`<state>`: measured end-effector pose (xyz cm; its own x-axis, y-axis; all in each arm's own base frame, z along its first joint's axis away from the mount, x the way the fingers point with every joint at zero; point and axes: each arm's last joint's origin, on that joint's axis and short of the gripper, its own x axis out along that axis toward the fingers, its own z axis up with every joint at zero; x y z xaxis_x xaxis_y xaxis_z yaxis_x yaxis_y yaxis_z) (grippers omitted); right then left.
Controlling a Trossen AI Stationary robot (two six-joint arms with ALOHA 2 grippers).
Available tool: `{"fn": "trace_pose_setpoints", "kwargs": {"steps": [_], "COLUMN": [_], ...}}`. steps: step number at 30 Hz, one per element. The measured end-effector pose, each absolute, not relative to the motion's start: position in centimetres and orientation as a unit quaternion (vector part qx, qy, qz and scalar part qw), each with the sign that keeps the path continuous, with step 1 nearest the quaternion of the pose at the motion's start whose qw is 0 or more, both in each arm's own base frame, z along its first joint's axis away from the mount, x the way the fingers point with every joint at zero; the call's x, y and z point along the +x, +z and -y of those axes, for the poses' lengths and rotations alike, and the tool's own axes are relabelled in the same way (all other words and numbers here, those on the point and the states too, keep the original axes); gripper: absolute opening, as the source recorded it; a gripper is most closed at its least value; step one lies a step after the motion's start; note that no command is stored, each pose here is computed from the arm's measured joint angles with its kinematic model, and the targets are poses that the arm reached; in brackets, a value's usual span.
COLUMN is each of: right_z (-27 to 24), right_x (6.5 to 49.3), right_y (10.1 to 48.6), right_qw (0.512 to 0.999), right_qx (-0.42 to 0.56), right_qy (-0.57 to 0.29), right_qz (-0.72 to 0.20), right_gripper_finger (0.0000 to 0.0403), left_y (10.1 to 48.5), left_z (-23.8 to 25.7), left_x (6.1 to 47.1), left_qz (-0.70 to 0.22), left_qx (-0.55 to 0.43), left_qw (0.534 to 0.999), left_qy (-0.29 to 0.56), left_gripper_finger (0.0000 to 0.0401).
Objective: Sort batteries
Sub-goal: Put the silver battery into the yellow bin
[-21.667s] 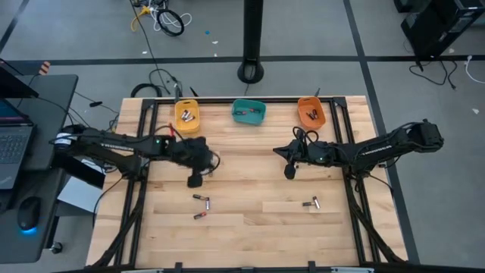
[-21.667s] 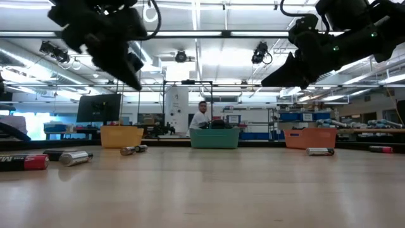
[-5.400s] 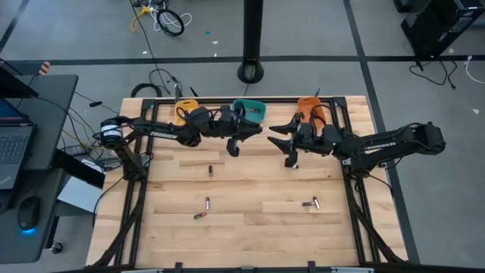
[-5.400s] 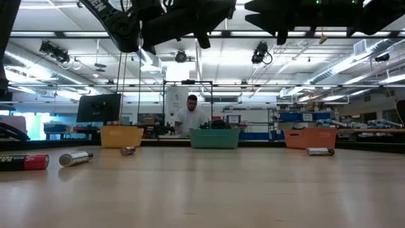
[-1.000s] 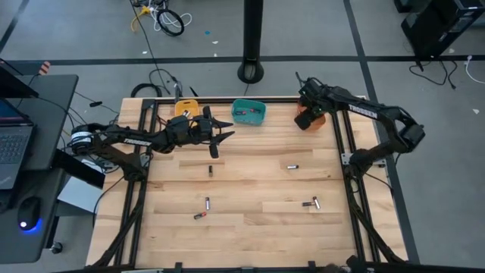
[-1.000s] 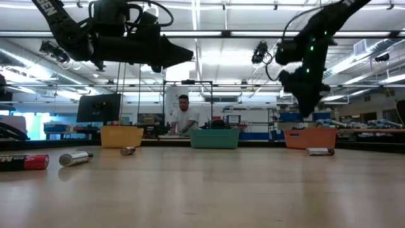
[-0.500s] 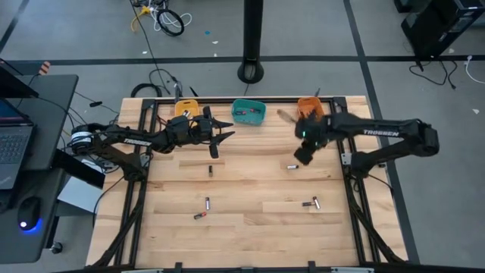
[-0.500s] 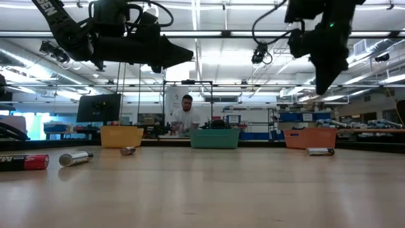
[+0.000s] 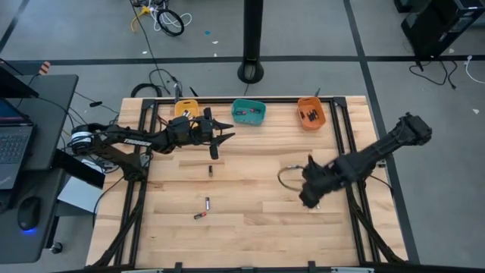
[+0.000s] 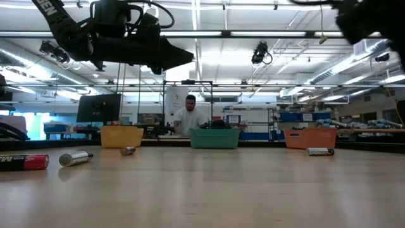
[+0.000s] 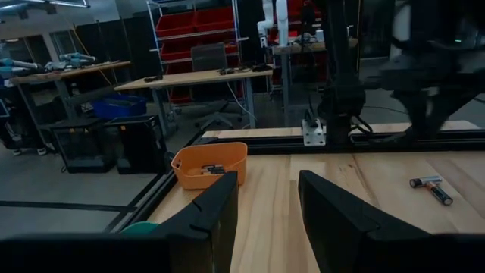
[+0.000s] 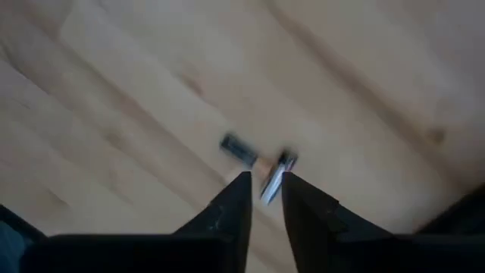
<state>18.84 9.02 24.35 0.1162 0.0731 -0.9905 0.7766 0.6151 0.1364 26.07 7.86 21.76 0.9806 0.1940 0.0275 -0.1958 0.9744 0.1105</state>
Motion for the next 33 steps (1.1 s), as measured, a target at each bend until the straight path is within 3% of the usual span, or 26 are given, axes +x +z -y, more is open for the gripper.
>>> {"fn": "trace_pose_setpoints", "kwargs": {"steps": [11,19,33], "right_z": [-15.2,-16.8,-15.0], "right_x": [17.9,18.5,16.3], "right_y": [20.8,18.3,15.2], "right_qw": [0.615,0.609,0.605], "right_qx": [0.355,0.338,0.371], "right_qy": [-0.350,-0.370,-0.362], "right_qz": [-0.611,-0.614,-0.605], "right_gripper_finger": [0.0170,0.0167,0.0165], "left_y": [21.7,21.6,21.6], "left_z": [-7.7,-7.5,-7.5], "left_x": [26.1,26.2,26.2], "left_qz": [0.007,0.002,0.002], "left_qx": [0.062,0.061,0.061], "left_qw": [0.994,0.994,0.994], "left_qy": [0.095,0.091,0.091], "left_gripper_finger": [0.0147,0.0147,0.0147]}}
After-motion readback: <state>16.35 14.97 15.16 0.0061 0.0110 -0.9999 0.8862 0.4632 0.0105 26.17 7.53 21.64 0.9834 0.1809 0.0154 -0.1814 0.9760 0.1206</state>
